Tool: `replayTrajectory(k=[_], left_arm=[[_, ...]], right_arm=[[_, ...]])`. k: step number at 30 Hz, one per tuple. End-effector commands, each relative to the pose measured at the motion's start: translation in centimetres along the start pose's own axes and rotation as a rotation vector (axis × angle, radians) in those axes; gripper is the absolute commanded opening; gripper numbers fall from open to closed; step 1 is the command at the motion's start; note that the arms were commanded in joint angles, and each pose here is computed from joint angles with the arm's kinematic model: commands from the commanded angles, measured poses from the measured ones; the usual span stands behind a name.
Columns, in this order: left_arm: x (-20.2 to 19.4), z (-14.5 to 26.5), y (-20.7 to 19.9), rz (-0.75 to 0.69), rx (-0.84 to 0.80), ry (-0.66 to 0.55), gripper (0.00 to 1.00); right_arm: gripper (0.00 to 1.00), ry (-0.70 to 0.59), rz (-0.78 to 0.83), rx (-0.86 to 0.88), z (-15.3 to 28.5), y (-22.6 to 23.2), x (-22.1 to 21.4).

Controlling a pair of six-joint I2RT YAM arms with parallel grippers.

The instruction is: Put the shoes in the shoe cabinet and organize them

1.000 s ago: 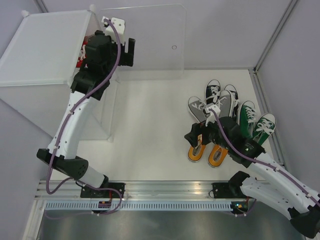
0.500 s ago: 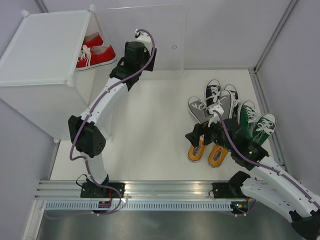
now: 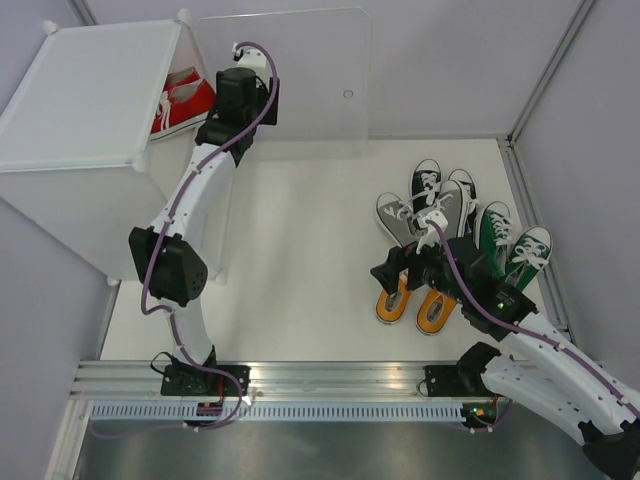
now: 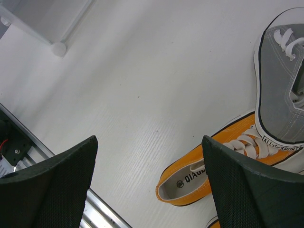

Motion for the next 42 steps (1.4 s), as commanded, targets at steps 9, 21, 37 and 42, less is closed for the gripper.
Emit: replayTrajectory(k=[9, 21, 37, 42], left_arm=[[-0.1, 0.9, 4.1, 0.068, -0.046, 0.028, 0.88], [-1.3, 0.6, 5.9, 0.131, -0.073, 0.092, 0.88], [-1.6, 1.0, 6.2, 0.216, -0.194, 0.106, 0.91], [-0.4, 2.7, 5.2, 0.225, -0.383, 0.043, 0.93]], right_arm=[[0.93, -0.007, -0.008, 0.005, -0.5, 0.0, 0.0], [0.93, 0.003, -0.011, 0.003, -0.7, 0.0, -0.1], [0.93, 0.019, -0.015, 0.0, -1.0, -0.1, -0.4], [0.93, 0.018, -0.013, 0.001, -1.0, -0.1, -0.3]])
Point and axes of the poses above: each gripper's point midway between its finger pads, its own z axis back along the fingers, its own y axis along the line the jaws close on, x = y × z, the point moved 10 cm from there along z, back along the fingers, and after that the axes turned 12 degrees about -z, right-handed, at the moved point
